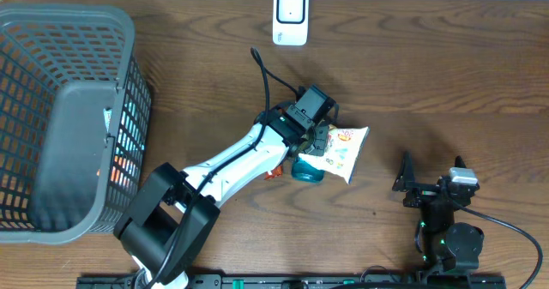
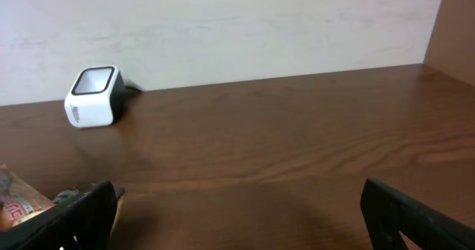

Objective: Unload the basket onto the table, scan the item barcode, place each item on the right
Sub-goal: 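Carry the snack bag out and drop it right of the bottle, then move the left gripper back into the basket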

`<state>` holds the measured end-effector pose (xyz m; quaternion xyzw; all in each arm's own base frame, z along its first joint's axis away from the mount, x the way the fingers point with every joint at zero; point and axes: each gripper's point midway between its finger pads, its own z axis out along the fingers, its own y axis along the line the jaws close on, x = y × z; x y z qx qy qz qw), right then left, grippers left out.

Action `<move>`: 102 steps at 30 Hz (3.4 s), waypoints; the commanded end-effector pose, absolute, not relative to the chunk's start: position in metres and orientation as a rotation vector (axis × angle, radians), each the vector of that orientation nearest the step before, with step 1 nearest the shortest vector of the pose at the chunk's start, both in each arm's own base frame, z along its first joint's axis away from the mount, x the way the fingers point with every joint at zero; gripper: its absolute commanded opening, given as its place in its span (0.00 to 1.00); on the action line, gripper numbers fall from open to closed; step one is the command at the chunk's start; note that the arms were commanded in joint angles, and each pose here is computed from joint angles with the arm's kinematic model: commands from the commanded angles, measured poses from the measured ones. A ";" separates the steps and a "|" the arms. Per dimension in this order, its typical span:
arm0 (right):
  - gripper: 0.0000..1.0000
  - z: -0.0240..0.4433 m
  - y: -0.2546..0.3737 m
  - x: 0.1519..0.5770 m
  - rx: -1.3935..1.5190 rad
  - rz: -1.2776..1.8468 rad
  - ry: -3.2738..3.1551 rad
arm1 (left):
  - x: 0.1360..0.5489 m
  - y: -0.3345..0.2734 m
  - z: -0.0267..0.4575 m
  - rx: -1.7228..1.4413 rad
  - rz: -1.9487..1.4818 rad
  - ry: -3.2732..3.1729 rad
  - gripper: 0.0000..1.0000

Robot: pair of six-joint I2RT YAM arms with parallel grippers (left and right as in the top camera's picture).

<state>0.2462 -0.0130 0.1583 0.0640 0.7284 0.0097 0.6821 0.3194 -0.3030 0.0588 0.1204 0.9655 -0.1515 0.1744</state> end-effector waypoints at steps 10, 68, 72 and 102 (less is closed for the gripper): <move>0.99 0.158 -0.014 0.246 0.157 0.028 1.633 | 0.336 -0.272 0.215 0.293 -0.404 2.370 1.00; 0.99 0.158 -0.014 0.246 0.157 0.027 1.633 | 0.255 0.157 0.018 -1.868 0.084 2.714 0.98; 0.99 0.158 -0.014 0.246 0.157 0.028 1.633 | 0.257 0.148 0.006 -1.827 0.086 2.729 0.98; 0.99 0.158 -0.014 0.246 0.157 0.028 1.633 | 0.279 0.190 0.168 -1.736 0.109 2.366 0.42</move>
